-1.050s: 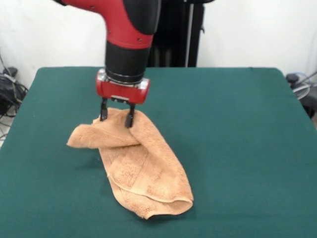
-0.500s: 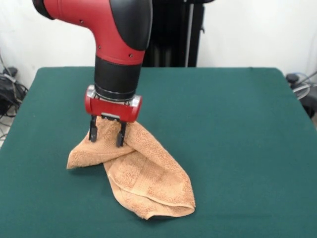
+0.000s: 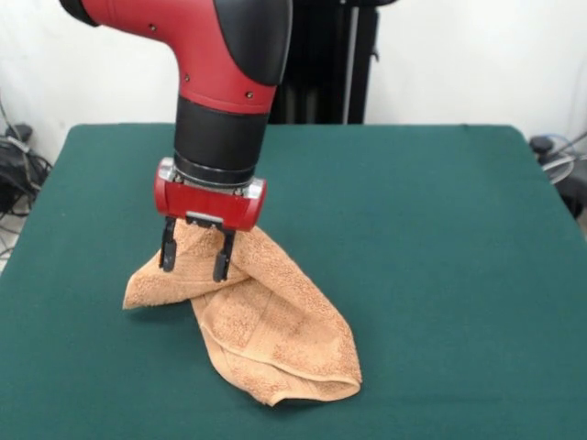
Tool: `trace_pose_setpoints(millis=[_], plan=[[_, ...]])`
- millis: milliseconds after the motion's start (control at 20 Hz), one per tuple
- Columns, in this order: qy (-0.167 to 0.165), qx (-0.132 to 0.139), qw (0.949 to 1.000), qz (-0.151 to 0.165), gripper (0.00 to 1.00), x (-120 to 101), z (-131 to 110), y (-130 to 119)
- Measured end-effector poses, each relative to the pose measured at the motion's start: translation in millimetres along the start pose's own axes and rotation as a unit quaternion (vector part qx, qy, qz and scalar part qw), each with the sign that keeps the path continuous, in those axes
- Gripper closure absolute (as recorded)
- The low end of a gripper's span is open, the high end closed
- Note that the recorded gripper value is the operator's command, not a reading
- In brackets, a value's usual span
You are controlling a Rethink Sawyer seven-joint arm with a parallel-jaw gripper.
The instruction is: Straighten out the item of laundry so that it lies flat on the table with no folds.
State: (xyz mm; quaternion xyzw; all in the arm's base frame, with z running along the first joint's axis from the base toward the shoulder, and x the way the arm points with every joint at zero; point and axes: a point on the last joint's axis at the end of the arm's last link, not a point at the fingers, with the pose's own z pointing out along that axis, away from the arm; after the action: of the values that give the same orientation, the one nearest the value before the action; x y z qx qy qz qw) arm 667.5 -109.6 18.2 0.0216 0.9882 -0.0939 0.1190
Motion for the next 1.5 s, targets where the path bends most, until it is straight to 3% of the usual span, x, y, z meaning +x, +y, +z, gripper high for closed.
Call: trace_pose_setpoints(millis=[550,900,1150,1500], plan=[[-0.008,0.002,1.0,0.001,0.0,-5.1,-4.3,-3.0],[-0.029,0.003,0.9996,-0.004,0.0,12.9,30.0,0.4],[-0.024,0.0,0.9996,-0.014,0.0,31.0,50.4,8.6],[-0.019,-0.005,0.9997,-0.015,0.0,35.8,56.6,12.2]])
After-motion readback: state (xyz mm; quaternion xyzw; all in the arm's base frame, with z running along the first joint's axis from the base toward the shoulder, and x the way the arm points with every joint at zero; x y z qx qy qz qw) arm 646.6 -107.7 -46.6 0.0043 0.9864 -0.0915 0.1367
